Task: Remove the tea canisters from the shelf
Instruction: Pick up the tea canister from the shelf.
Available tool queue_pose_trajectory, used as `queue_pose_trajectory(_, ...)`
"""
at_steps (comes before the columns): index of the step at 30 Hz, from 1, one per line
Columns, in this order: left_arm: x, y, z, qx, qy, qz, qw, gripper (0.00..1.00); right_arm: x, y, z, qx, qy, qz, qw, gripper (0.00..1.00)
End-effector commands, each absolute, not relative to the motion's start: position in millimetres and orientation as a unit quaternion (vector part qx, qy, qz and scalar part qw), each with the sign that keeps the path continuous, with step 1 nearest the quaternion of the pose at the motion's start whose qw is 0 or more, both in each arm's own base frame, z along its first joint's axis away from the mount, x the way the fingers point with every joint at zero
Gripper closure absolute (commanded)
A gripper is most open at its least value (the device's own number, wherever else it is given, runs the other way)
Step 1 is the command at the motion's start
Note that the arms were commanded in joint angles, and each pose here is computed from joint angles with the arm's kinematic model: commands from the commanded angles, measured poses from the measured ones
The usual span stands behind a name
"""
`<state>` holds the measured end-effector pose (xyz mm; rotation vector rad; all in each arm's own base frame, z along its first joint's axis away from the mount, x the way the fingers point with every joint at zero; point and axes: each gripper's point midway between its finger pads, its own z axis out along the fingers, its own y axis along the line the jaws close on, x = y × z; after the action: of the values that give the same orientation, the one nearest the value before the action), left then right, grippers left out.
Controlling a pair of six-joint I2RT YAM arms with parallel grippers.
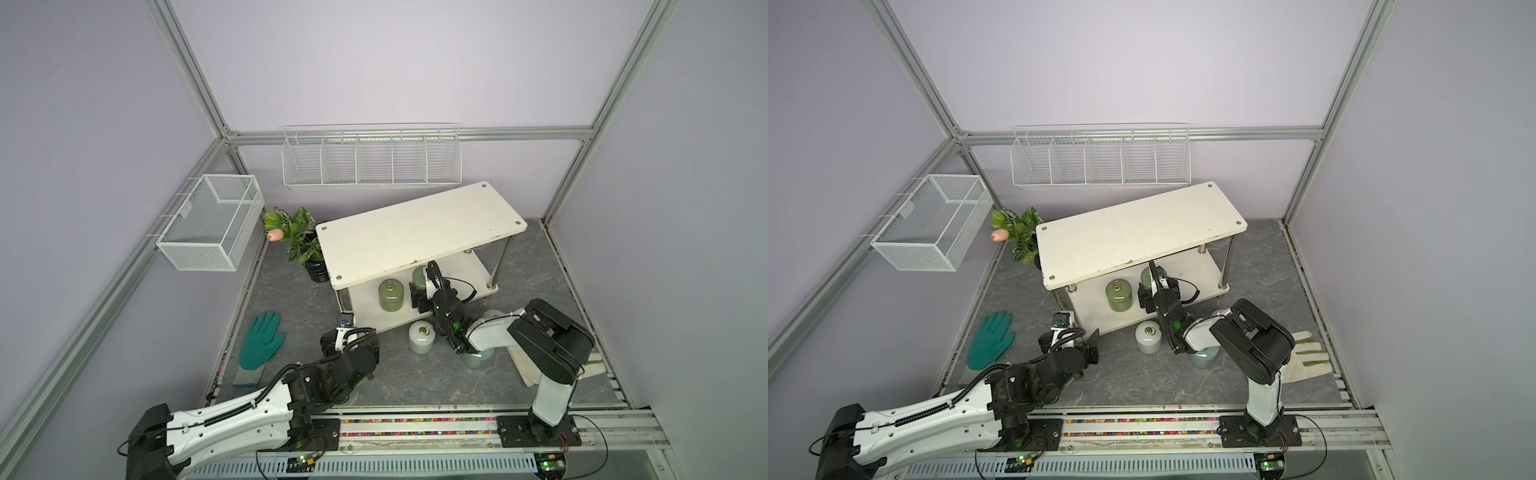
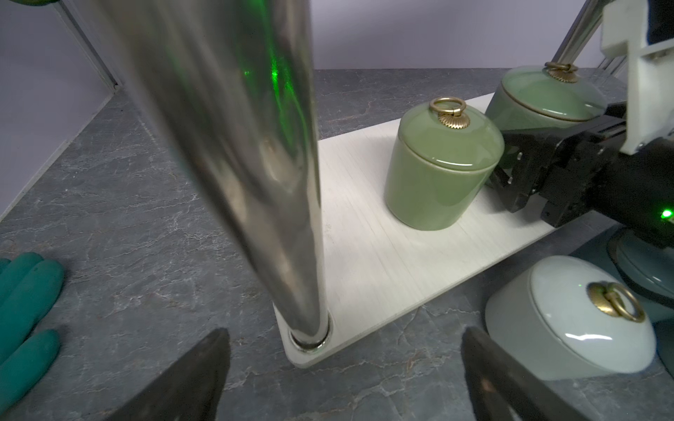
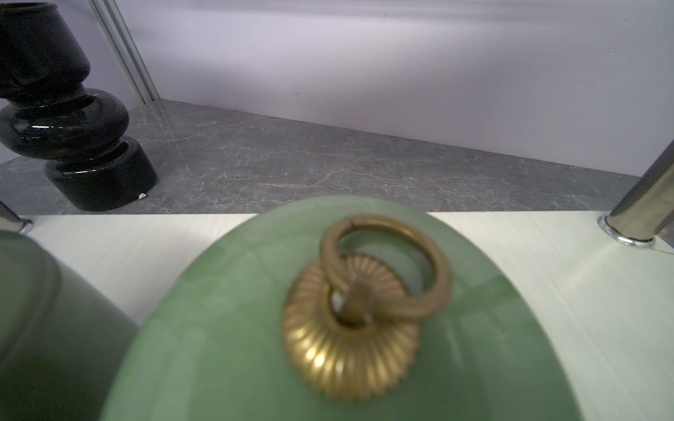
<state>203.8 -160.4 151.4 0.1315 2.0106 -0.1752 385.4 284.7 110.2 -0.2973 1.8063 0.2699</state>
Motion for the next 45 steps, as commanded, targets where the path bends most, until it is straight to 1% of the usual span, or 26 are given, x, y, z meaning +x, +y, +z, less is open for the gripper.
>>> queue_pose_trajectory(1, 205, -158, 153, 0.046, 0.839, -0.074, 0.537, 0.00, 383, 282, 133, -0.122, 0.763, 0.126, 0.622, 0.39)
queue_pose_trajectory(18, 204, -153, 153, 0.037, 0.832, -0.084, 0.547, 0.00, 365, 276, 186, -0.130, 0.737, 0.132, 0.649, 0.41)
queue_pose_trajectory(30, 203, -150, 159, 0.046, 0.832, -0.076, 0.547, 0.00, 325, 272, 213, -0.151, 0.726, 0.135, 0.658, 0.43)
queue_pose_trajectory(36, 202, -150, 164, 0.045, 0.829, -0.085, 0.551, 0.00, 303, 265, 215, -0.156, 0.728, 0.145, 0.652, 0.43)
queue_pose_trajectory(45, 203, -152, 165, 0.053, 0.830, -0.079, 0.550, 0.00, 266, 245, 198, -0.156, 0.743, 0.138, 0.636, 0.44)
